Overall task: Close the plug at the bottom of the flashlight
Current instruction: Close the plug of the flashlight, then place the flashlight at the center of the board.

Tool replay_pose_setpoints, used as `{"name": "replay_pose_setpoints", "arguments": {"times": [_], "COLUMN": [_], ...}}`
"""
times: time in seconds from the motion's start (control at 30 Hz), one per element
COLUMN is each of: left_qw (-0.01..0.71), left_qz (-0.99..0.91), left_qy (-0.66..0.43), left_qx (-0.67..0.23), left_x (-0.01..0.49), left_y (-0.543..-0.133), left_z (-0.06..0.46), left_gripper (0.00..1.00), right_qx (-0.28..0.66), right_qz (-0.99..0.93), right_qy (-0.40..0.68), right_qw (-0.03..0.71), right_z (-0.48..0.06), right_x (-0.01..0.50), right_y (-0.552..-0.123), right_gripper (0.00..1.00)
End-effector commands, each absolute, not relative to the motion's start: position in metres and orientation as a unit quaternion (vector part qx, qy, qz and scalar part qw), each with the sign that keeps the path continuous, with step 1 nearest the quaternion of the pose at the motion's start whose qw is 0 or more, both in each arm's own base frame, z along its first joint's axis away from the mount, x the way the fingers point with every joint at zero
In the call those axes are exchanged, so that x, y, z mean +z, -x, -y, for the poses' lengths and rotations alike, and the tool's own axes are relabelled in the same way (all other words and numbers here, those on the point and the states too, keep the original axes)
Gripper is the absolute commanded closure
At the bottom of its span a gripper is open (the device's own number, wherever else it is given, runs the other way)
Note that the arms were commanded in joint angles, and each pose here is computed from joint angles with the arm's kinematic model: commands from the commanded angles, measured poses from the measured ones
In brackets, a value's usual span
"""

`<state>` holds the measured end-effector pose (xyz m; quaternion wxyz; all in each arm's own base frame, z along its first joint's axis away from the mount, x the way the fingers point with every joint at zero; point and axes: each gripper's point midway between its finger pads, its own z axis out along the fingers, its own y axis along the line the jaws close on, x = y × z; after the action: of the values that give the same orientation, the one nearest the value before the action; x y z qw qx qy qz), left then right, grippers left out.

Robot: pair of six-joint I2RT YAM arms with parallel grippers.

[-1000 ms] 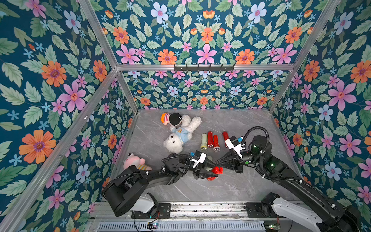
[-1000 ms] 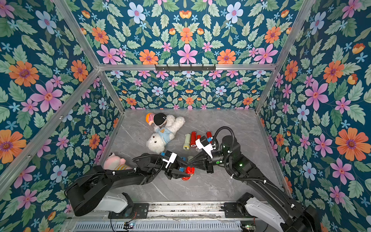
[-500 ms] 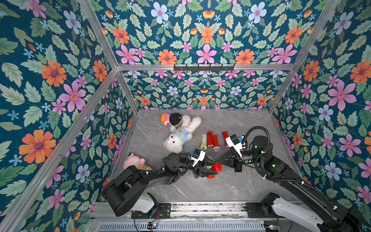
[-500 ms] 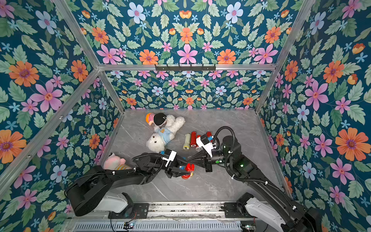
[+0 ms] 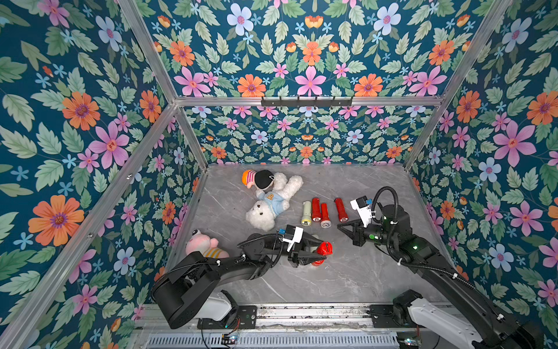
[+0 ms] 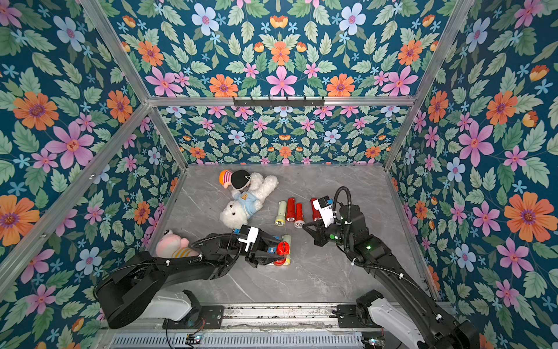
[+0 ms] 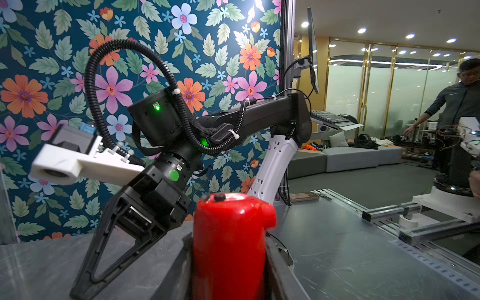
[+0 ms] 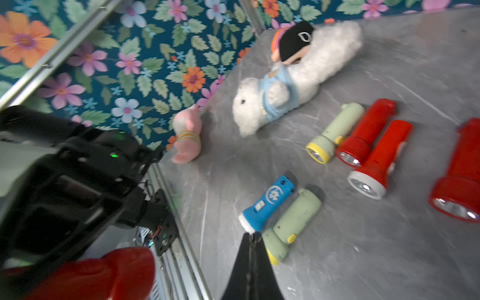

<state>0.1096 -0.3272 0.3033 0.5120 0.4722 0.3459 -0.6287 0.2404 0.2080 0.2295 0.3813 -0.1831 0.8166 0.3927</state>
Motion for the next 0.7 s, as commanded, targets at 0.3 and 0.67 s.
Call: {"name": "replay_pose_setpoints", "arguments": {"times": [0.3, 0.67], "left_qw": [0.528, 0.46], "left_qz": [-0.628, -0.767], "left_qy": [-0.3, -0.115], "left_qx": [-0.487, -0.433], "left_x": [0.269, 0.217], "left_y": [-0.231, -0.274], "left_z": [0.349, 0.345], "left_gripper": [1.0, 1.0], "right_qx": [0.243, 0.228], "right_qz": [-0.917, -0.924], "right_qy": [0.012, -0.02], "right_qw": [0.315, 0.307], "right_z": [-0.14, -0.121], "right_x": [0.15, 0.133], "right_y": [-0.261, -0.257], "right_gripper": [0.91, 0.83]}}
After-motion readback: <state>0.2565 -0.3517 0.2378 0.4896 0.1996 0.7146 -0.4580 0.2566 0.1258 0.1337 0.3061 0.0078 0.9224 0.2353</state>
